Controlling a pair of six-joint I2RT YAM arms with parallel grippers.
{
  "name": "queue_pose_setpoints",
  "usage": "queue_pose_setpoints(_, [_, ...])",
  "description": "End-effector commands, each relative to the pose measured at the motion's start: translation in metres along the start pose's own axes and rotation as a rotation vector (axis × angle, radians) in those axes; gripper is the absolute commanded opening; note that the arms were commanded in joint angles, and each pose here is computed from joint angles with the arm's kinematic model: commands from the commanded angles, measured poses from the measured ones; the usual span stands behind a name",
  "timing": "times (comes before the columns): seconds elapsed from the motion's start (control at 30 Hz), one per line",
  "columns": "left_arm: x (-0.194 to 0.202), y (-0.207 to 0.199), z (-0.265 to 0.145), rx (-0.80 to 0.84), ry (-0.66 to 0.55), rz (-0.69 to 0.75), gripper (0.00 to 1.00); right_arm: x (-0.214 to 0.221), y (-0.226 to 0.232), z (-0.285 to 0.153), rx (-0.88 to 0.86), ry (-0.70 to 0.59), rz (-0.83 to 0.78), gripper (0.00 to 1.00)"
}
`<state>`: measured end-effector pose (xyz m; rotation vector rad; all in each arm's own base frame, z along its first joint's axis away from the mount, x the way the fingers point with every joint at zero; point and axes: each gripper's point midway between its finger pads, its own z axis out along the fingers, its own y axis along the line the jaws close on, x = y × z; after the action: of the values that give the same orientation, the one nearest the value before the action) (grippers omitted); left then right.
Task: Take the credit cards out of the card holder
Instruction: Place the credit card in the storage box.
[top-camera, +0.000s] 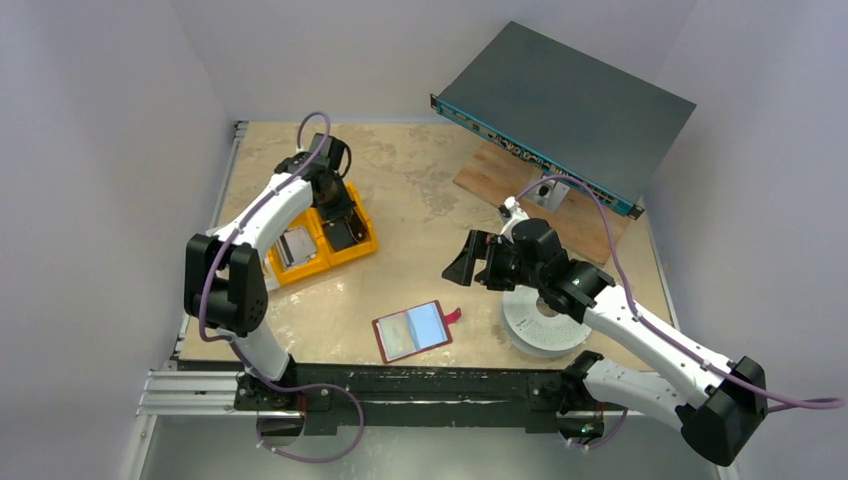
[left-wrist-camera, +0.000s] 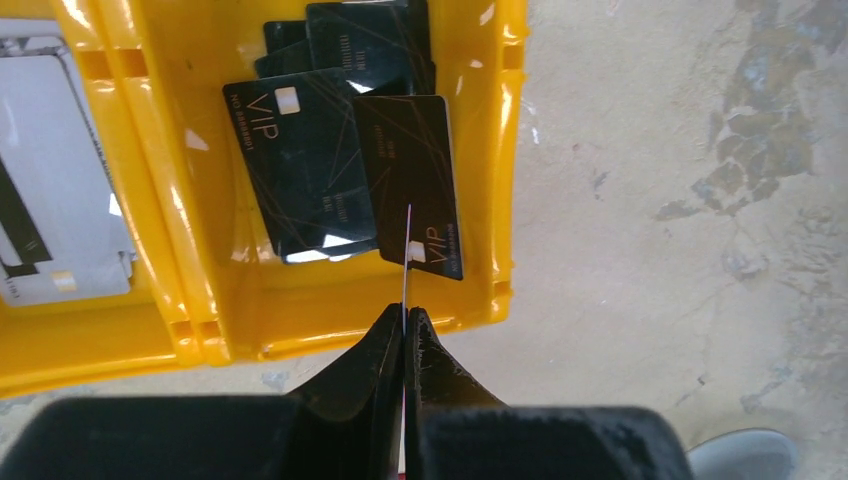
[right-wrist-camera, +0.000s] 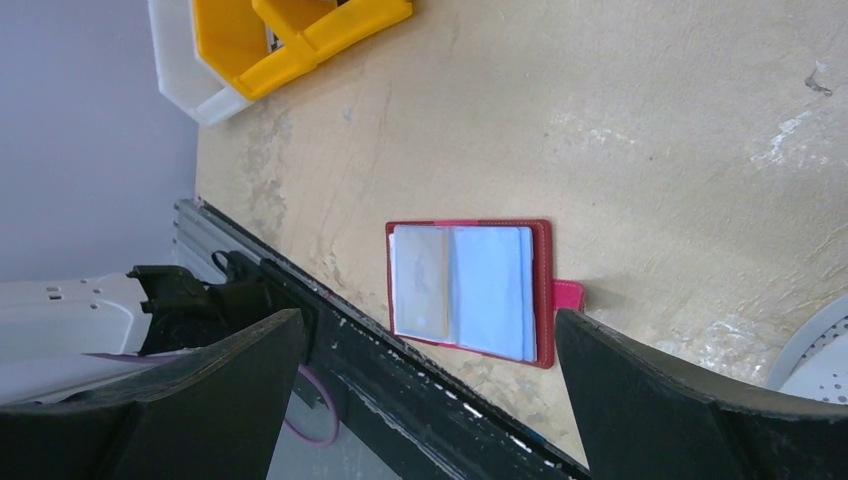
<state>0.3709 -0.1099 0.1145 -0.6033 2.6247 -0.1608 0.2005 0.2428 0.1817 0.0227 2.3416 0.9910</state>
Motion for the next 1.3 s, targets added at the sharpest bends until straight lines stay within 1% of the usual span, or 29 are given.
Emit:
queue_pose_setpoints(0.0, [-0.025,-0.024,-0.007,0.115,-0.058,-0.019,0.0,-0.007,0.0,-0.005,0.007,-0.034,-0.024,0.99])
queue_pose_setpoints(0.1, [-0.028,-0.026,-0.002,0.139,-0.063,-0.03,0.0,-0.006,0.0,-0.005,0.006,-0.029,-0.022,0.99])
queue_pose_setpoints(0.43, [-0.034,-0.031,0.03,0.225,-0.012,-0.086,0.0,-0.003,-0.002,-0.004,0.011,-0.018,-0.02,0.99])
queue_pose_setpoints(0.87, [-0.023,-0.006,0.06,0.166,0.048,-0.095,0.0,0.001,0.001,0.002,-0.007,0.012,-0.018,0.99])
queue_pose_setpoints(0.9, [-0.023,-0.005,0.06,0.169,0.048,-0.093,0.03,0.002,0.0,0.003,-0.007,0.015,-0.018,0.99])
queue_pose_setpoints(0.97, [-0.026,-0.006,0.057,0.185,0.037,-0.086,0.16,0.002,0.001,0.004,-0.009,0.02,-0.018,0.99])
queue_pose_setpoints(1.03, [-0.03,-0.007,0.052,0.2,0.025,-0.081,0.34,0.002,0.001,0.005,-0.01,0.021,-0.02,0.99])
queue_pose_setpoints(1.1, [-0.035,-0.008,0.043,0.216,0.009,-0.079,0.47,0.002,0.001,0.006,-0.01,0.023,-0.021,0.99])
queue_pose_setpoints(1.13, [-0.038,-0.009,0.037,0.222,-0.002,-0.076,0.55,0.002,0.002,0.006,-0.011,0.024,-0.023,0.99])
queue_pose_setpoints(1.17, [-0.041,-0.009,0.03,0.226,-0.012,-0.072,0.69,0.002,0.002,0.007,-0.011,0.025,-0.023,0.99])
queue_pose_setpoints(1.2, [-0.042,-0.009,0.023,0.23,-0.019,-0.065,0.74,0.002,0.001,0.008,-0.011,0.027,-0.025,0.99])
queue_pose_setpoints(1.27, [-0.045,-0.01,0.007,0.24,-0.038,-0.055,0.81,0.003,0.001,0.01,-0.014,0.03,-0.027,0.99])
